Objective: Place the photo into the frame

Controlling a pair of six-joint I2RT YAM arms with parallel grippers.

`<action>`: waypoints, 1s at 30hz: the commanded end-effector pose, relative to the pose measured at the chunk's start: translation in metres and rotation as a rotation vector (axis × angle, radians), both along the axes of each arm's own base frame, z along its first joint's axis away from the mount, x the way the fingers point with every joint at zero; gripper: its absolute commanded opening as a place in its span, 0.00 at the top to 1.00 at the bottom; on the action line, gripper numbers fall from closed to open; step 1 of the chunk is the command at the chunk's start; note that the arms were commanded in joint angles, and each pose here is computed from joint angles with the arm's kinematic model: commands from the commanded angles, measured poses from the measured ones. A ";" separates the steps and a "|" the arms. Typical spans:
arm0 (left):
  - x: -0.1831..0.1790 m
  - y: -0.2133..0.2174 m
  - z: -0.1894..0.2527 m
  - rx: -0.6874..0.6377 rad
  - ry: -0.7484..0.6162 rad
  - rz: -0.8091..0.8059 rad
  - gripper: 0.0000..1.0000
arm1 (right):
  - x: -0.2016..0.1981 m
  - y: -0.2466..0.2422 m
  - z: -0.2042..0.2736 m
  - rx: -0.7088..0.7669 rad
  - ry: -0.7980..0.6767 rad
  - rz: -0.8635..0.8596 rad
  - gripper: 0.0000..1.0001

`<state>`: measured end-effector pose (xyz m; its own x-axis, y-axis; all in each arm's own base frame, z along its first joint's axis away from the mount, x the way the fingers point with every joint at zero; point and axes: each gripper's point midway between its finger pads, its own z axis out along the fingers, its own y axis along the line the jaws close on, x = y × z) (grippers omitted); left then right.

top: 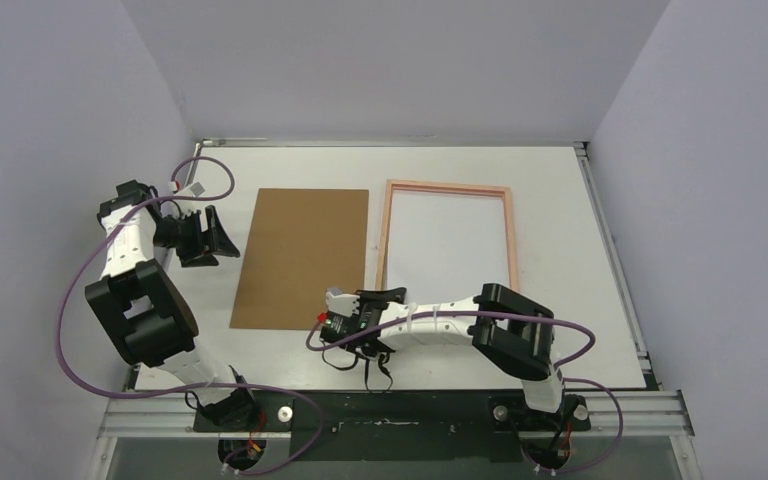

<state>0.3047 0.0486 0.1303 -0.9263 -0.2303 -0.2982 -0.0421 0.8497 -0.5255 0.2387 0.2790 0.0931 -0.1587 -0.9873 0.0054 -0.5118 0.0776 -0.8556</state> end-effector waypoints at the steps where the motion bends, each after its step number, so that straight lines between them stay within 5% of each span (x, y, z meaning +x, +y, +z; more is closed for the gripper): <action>1: 0.002 -0.002 0.006 -0.009 -0.032 -0.011 0.35 | 0.007 0.000 0.022 0.044 -0.062 -0.007 0.90; 15: 0.002 -0.002 0.006 -0.009 -0.029 -0.014 0.35 | 0.013 0.001 0.015 0.043 -0.053 -0.006 0.69; 21: 0.001 -0.002 0.006 -0.011 -0.026 -0.016 0.34 | 0.012 -0.001 0.018 0.063 -0.043 -0.018 0.31; 30: 0.000 -0.004 0.010 -0.023 -0.026 -0.027 0.34 | -0.006 0.017 0.031 0.189 0.046 -0.013 0.05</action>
